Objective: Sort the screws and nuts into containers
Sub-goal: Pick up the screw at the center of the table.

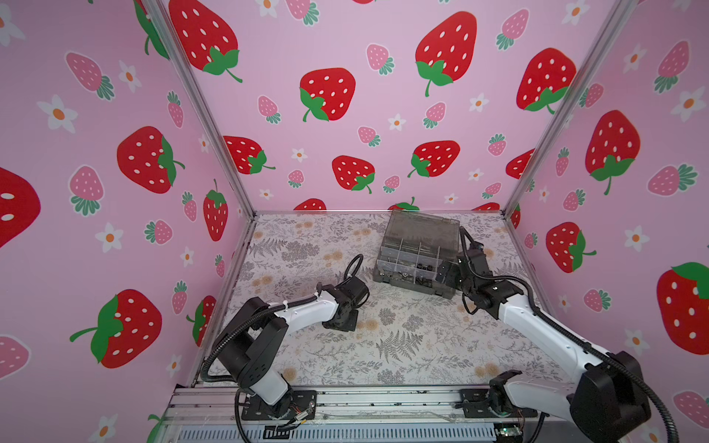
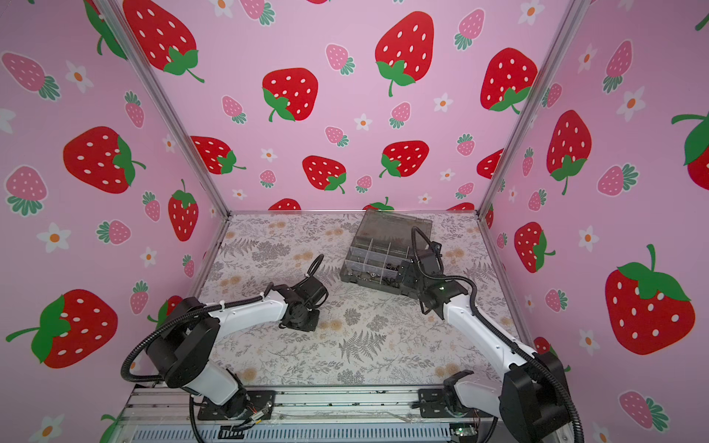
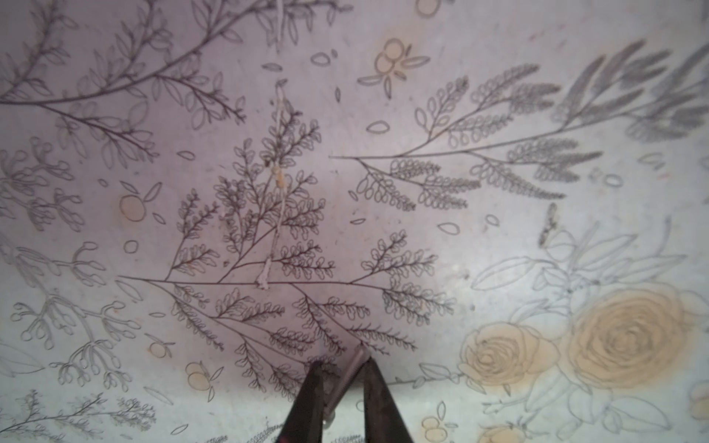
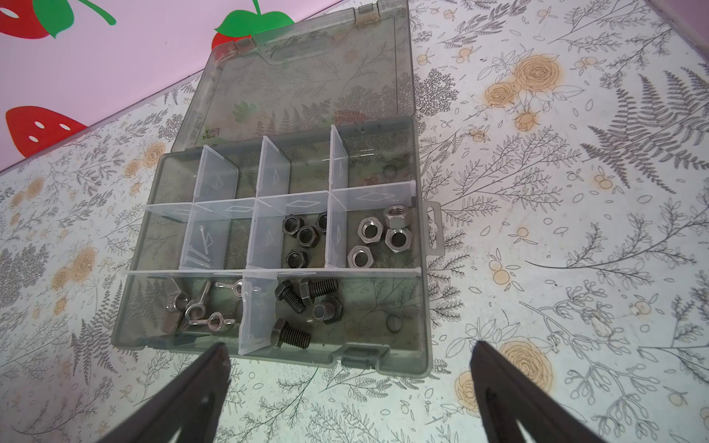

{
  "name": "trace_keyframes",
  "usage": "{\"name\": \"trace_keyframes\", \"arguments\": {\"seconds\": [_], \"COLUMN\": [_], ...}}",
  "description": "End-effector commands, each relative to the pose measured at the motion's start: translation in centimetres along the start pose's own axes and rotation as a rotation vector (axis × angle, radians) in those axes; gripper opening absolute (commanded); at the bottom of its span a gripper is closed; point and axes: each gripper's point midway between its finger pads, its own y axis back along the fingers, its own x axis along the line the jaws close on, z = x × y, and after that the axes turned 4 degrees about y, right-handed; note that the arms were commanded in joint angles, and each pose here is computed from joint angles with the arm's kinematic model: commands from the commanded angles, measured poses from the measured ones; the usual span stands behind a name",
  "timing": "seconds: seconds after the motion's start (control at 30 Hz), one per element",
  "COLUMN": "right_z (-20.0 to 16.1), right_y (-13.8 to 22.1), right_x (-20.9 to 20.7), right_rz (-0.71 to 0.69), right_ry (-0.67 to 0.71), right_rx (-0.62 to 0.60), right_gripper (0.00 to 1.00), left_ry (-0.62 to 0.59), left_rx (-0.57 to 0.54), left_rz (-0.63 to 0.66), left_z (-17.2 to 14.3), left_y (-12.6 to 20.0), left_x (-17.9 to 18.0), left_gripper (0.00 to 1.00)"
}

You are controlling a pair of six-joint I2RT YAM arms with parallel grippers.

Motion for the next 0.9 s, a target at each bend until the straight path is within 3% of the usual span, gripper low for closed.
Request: {"name": "trace_keyframes", "arguments": {"seconds": [0.0,0.3,0.43,0.87], "right_z": [-0.2,-0.3,-0.3,-0.2], "right_y": [-0.1,-0.2,-0.2,-0.4], "right_x": [-0.7,-0.7,-0.7,-0.5], "right_rz": [-0.03,-0.03,-0.029,-0.027], "right_ry": [-0.02,-0.018,-0.016,-0.011], "right_rx": [0.005,0.008,0.01,0.011], "right_gripper": [1.0,1.0,1.0,1.0], "left_ry": [0.034,0.059,0.069,0.076], "left_rx": [0.076,0.101,0.107,0.06], "left_rz": [0.038,0.049,0.049,-0.008], "left_z": [-2.1,-2.8,-2.9,-1.2], "left_y": [-0.9,-1.0,-1.1,0.2], "left_x": [1.3,1.9,1.9,0.7], "left_gripper": [0.17,0.1,0.0,0.0]}}
